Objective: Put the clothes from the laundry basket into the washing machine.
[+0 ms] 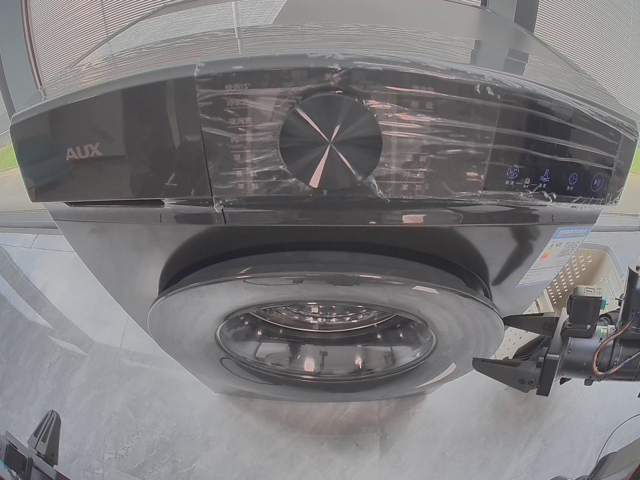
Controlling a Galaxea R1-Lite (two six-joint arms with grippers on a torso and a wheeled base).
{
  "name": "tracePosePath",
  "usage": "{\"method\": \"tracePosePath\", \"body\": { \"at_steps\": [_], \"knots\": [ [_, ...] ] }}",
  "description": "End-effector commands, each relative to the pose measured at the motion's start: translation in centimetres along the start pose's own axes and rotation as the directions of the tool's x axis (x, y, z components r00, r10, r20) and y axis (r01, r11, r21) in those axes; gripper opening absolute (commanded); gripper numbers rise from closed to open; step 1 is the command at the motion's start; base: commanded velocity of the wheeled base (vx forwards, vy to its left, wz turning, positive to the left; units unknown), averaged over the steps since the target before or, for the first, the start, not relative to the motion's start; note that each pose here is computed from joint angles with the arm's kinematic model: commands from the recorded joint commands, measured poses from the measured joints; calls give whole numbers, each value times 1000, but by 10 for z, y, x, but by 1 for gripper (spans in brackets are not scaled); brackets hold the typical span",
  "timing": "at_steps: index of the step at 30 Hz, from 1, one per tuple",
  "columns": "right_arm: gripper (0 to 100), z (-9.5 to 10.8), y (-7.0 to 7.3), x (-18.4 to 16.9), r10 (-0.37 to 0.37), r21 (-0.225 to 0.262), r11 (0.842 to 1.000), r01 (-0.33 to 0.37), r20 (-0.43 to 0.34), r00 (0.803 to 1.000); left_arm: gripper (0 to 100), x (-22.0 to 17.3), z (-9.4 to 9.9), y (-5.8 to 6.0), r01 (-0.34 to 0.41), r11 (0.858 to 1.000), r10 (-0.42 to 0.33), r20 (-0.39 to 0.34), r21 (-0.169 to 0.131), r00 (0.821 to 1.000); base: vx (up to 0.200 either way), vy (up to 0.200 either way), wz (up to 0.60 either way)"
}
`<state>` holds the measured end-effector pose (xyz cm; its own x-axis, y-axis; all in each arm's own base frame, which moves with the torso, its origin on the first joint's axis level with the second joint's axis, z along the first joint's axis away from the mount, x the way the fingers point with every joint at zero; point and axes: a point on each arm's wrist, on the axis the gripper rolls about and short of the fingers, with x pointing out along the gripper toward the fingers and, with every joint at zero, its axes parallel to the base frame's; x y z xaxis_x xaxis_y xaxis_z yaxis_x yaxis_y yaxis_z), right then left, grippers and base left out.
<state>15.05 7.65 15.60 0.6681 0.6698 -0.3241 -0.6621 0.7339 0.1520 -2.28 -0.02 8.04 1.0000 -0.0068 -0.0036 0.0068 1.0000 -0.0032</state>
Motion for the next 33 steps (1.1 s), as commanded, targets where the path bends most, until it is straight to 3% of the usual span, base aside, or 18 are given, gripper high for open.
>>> {"method": "tracePosePath", "body": {
  "at_steps": [1, 9, 14, 23, 28, 33],
  "knots": [
    [100, 6, -3, 13, 4, 3, 1000, -4, -14, 1000, 0, 0, -5, 0, -1, 1000, 1, -1, 0, 1000, 0, 0, 0],
    [100, 8, -6, 27, 9, 10, 1000, -8, -43, 999, 0, 0, -5, 0, 1, 1000, -1, -1, 0, 1000, 0, 0, 0],
    [100, -6, -3, 22, 23, 18, 1000, -22, -90, 996, 0, 0, -5, 0, 1, 1000, -1, -1, 0, 1000, 0, 0, 0],
    [100, -30, 18, -23, 69, -3, 998, -70, -92, 993, 0, 0, -5, 0, -1, 1000, 1, -1, 0, 1000, 0, 0, 0],
    [100, -19, 14, -19, 46, 9, 999, -46, -100, 994, 0, 0, -5, 0, 1, 1000, -1, -1, 0, 1000, 0, 0, 0],
    [100, -2, 7, 2, 35, 18, 999, -33, -101, 994, 0, 0, -5, 0, 4, 1000, -4, 1, -11, 1000, -200, 0, 0]
  ]
}}
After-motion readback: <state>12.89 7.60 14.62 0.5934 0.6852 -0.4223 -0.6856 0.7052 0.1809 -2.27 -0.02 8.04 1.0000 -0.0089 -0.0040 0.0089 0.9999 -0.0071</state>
